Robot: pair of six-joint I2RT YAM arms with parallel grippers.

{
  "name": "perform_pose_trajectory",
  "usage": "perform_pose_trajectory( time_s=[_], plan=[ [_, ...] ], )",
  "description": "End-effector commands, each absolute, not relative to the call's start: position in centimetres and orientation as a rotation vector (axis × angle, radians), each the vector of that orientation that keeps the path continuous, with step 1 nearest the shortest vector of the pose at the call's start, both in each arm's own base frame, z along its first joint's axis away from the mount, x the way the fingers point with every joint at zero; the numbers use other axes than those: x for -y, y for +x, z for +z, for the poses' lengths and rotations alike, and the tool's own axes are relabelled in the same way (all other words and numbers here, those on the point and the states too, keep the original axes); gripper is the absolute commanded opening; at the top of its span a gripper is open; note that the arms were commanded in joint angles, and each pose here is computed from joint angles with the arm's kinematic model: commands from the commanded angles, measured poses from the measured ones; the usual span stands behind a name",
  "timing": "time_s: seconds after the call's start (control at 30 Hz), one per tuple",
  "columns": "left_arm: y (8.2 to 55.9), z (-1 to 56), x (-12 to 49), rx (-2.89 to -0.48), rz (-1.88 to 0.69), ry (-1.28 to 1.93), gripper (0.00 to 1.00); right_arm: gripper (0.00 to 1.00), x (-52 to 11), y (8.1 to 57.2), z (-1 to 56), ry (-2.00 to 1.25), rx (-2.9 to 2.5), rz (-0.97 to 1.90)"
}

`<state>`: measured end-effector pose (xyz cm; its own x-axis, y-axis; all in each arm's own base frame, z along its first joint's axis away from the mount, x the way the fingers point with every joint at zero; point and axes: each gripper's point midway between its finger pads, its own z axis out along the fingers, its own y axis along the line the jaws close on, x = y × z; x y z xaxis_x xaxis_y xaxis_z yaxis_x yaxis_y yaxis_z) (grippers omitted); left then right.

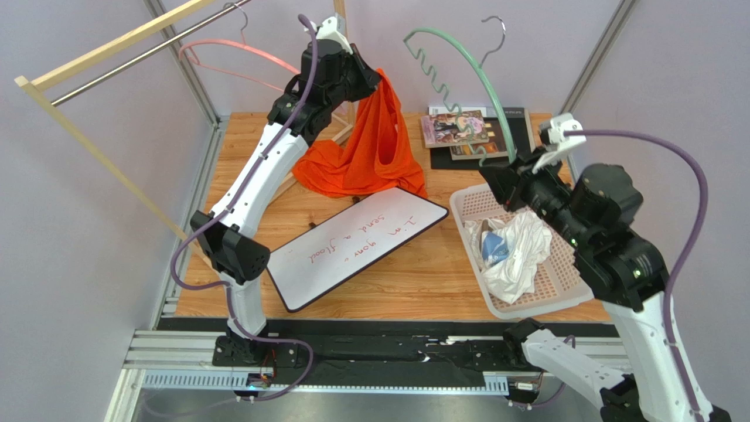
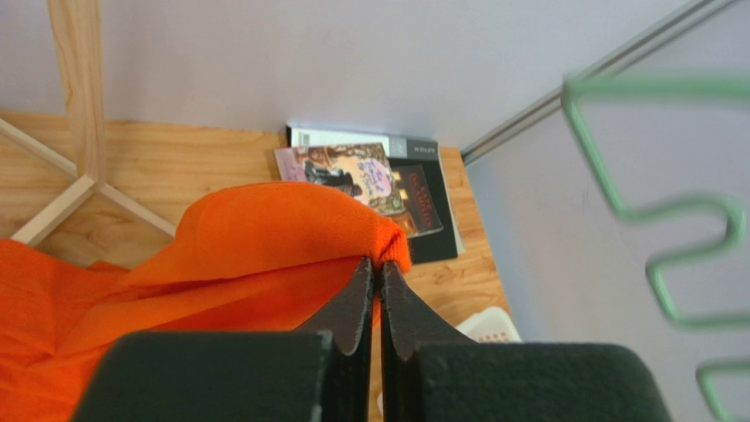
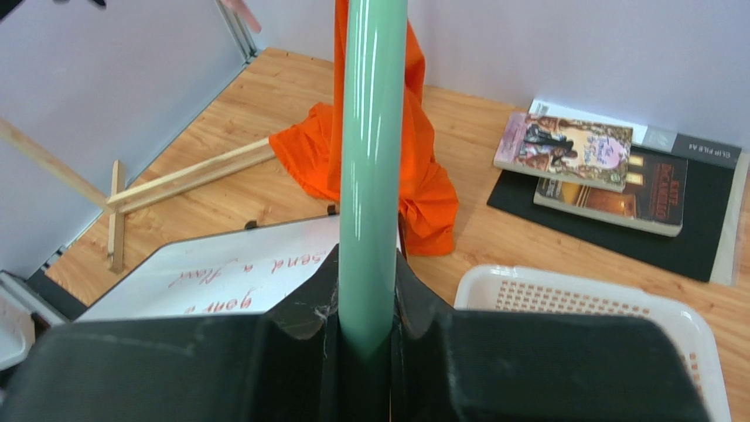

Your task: Remove the t-shirt from the hanger

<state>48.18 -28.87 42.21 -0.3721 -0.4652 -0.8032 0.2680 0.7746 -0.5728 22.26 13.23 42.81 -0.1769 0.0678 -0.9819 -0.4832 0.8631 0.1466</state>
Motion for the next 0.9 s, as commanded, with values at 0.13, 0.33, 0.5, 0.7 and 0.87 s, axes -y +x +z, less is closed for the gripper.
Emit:
perform_pose_trajectory(
  time_s=[0.13,0.33,0.5,0.7,0.87],
  plan=[
    [42.0,47.5,26.7,-1.696,-0.811,-0.028,0.00,0.00,-17.7,29.5,49.0,-0.387,-1.528,0.525],
    [38.7,46.6,24.4,-1.717,-0.760,0.013,0.00,0.00,-23.7,31.3,48.3,-0.614,-1.484,0.731],
    [37.6,45.0,23.9,-1.770,-0.742,0.022,0.00,0.00,-25.9,34.5,47.1,-0.667,-1.464,0.734],
    [36.9,43.8,24.0,-1.813,-0.756,0.033,0.00,0.00,-28.8,38.7,48.1,-0.693,-1.373,0.762],
    [36.3,43.0,23.6,-1.826,-0.747,0.023,0.00,0.00,-31.7,43.4,46.4,-0.700,-1.377,0.798]
  ],
)
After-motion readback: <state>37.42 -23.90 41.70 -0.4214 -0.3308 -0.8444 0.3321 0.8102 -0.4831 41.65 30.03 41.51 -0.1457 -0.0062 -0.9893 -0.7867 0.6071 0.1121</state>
